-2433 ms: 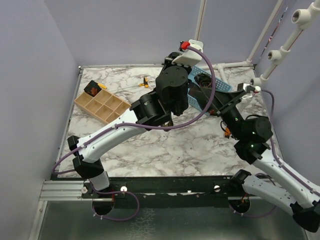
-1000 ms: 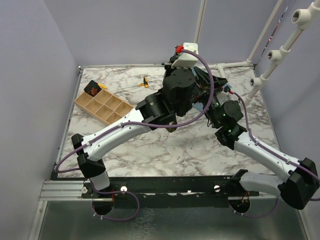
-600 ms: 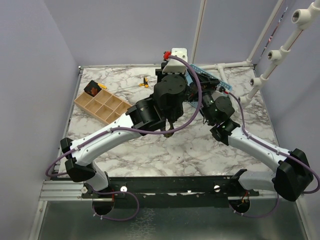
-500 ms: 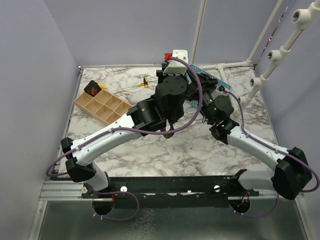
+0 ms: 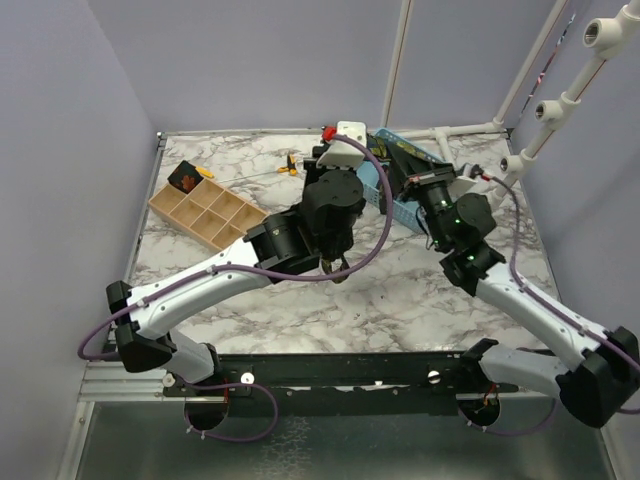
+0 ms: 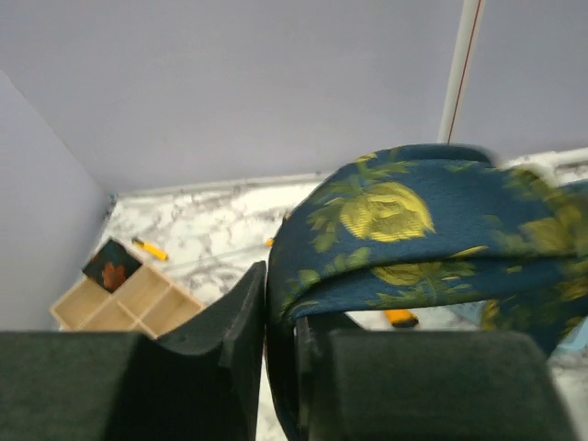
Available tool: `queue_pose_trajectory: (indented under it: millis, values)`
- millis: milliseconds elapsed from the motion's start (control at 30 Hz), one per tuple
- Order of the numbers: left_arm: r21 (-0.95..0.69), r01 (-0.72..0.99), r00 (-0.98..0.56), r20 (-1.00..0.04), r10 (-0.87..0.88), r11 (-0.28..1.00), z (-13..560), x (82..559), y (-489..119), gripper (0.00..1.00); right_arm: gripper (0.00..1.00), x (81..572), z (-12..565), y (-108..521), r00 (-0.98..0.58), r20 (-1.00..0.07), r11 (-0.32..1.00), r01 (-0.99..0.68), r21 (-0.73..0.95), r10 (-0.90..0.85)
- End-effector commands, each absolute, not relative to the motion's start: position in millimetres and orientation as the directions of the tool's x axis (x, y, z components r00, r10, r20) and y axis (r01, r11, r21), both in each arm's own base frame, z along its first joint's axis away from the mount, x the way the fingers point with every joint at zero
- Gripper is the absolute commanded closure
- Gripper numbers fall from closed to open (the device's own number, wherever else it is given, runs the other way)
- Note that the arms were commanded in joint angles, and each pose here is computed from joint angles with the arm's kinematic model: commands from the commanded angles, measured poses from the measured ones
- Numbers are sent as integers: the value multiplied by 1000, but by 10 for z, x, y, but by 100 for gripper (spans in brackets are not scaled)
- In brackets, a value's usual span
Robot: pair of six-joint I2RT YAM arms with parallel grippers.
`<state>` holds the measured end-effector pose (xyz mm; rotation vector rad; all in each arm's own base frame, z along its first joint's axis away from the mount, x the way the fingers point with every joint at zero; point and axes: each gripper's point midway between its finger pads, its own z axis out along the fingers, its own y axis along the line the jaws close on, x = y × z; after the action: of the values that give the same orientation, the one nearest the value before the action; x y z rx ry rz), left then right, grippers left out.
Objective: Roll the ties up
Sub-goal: Flatten out the tie at the center of the board.
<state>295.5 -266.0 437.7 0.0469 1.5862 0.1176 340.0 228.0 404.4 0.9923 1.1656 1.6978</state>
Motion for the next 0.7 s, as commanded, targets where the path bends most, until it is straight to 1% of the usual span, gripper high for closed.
queue_pose_trajectory:
  millis: [0, 33, 67, 100, 133, 167, 200, 233, 333, 433, 533, 600, 633, 667]
  values:
    - [156, -29, -32, -987, 155, 987, 4195, 2796, -2328, 75, 100, 3130, 4168, 1788, -138, -338, 287, -294, 912, 931]
    - [183, 18, -37, -982, 184, 983, 4071, 2767, -2333, 73, 100, 3053, 4161, 1702, -103, -460, 415, -297, 860, 882]
    - [208, 71, -41, -977, 211, 976, 3934, 2739, -2357, 66, 100, 2972, 4130, 1613, -80, -565, 524, -287, 802, 821]
    - [236, 138, -45, -969, 244, 962, 3772, 2704, -2405, 52, 100, 2907, 4073, 1523, -64, -644, 608, -268, 747, 763]
    - [255, 198, -48, -962, 269, 946, 3621, 2664, -2447, 30, 100, 2830, 3967, 1426, -64, -712, 682, -238, 691, 699]
    - [261, 236, -56, -958, 281, 936, 3477, 2628, -2464, 14, 100, 2754, 3864, 1335, -68, -763, 738, -214, 640, 643]
    - [260, 248, -70, -956, 285, 933, 3335, 2597, -2434, 3, 100, 2686, 3755, 1261, -77, -797, 775, -194, 602, 599]
    - [258, 249, -81, -955, 285, 934, 3215, 2573, -2393, 1, 100, 2612, 3620, 1191, -95, -817, 799, -172, 576, 568]
    - [226, 269, -107, -959, 262, 936, 2946, 2480, -2270, 1, 100, 2410, 3221, 1085, -164, -836, 826, -142, 546, 524]
    - [141, 271, -124, -976, 180, 952, 2852, 2380, -2124, 1, 100, 2250, 3001, 1166, -214, -841, 815, -216, 537, 497]
    - [25, 306, -114, -991, 63, 952, 2935, 2247, -1985, 1, 100, 2163, 3011, 1397, -254, -841, 768, -344, 541, 478]
    - [-25, 419, -93, -996, 16, 908, 3037, 2098, -2017, 1, 100, 2168, 3115, 1551, -268, -836, 728, -410, 549, 479]
    - [-28, 504, -83, -996, 16, 863, 3073, 1992, -2086, 1, 100, 2184, 3194, 1631, -269, -835, 708, -443, 551, 481]
    - [-17, 615, -78, -996, 39, 788, 3068, 1835, -2205, 1, 100, 2214, 3273, 1712, -272, -830, 686, -469, 557, 488]
